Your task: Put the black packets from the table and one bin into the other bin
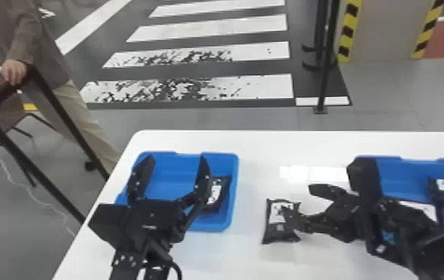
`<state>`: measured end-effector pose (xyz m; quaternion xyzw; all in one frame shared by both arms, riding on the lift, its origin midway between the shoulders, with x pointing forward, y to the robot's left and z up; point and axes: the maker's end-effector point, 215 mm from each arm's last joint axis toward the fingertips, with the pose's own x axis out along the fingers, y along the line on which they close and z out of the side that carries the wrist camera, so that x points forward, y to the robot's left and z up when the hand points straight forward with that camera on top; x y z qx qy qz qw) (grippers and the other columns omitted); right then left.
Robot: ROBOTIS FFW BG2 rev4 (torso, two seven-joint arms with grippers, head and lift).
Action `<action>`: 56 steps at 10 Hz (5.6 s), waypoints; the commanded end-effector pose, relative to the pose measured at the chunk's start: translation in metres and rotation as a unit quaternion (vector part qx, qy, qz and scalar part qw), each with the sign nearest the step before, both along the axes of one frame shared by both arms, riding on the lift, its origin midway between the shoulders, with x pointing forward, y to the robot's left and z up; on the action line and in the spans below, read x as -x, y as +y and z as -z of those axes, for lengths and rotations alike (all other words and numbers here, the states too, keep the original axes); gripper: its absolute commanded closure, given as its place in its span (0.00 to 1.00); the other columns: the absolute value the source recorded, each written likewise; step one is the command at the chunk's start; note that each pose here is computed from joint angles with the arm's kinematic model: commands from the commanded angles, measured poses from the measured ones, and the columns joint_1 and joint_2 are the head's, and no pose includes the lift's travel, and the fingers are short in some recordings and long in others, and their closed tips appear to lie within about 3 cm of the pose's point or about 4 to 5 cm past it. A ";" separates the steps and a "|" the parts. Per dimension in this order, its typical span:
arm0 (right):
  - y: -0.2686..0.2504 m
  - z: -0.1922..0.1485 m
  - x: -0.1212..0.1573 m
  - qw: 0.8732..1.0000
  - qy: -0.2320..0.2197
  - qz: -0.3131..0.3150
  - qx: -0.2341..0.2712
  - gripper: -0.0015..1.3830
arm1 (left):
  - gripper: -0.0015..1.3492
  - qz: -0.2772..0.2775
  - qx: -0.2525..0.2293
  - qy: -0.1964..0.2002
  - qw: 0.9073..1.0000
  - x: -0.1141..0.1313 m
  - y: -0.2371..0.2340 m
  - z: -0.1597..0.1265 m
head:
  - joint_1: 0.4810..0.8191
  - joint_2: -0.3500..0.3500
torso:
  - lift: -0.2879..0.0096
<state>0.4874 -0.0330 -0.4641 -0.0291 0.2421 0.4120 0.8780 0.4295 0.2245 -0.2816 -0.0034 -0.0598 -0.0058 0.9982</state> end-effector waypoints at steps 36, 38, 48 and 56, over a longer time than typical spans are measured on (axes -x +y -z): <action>-0.250 -0.103 0.065 0.938 -0.205 0.278 0.026 0.11 | 0.15 0.083 -0.053 0.437 0.894 -0.063 0.024 0.212 | 0.63 0.45 | 0.60; -0.247 -0.100 0.064 0.940 -0.202 0.273 0.028 0.11 | 0.15 0.121 -0.027 0.443 0.888 -0.071 0.001 0.219 | 0.63 0.43 | 0.60; -0.242 -0.092 0.062 0.945 -0.193 0.263 0.025 0.11 | 0.90 0.139 -0.029 0.439 0.887 -0.076 -0.007 0.233 | 0.63 0.40 | 0.60; -0.151 -0.181 0.027 0.948 -0.225 0.195 -0.112 0.11 | 0.90 0.093 -0.037 0.086 0.991 -0.069 -0.006 0.043 | 0.63 0.54 | 0.60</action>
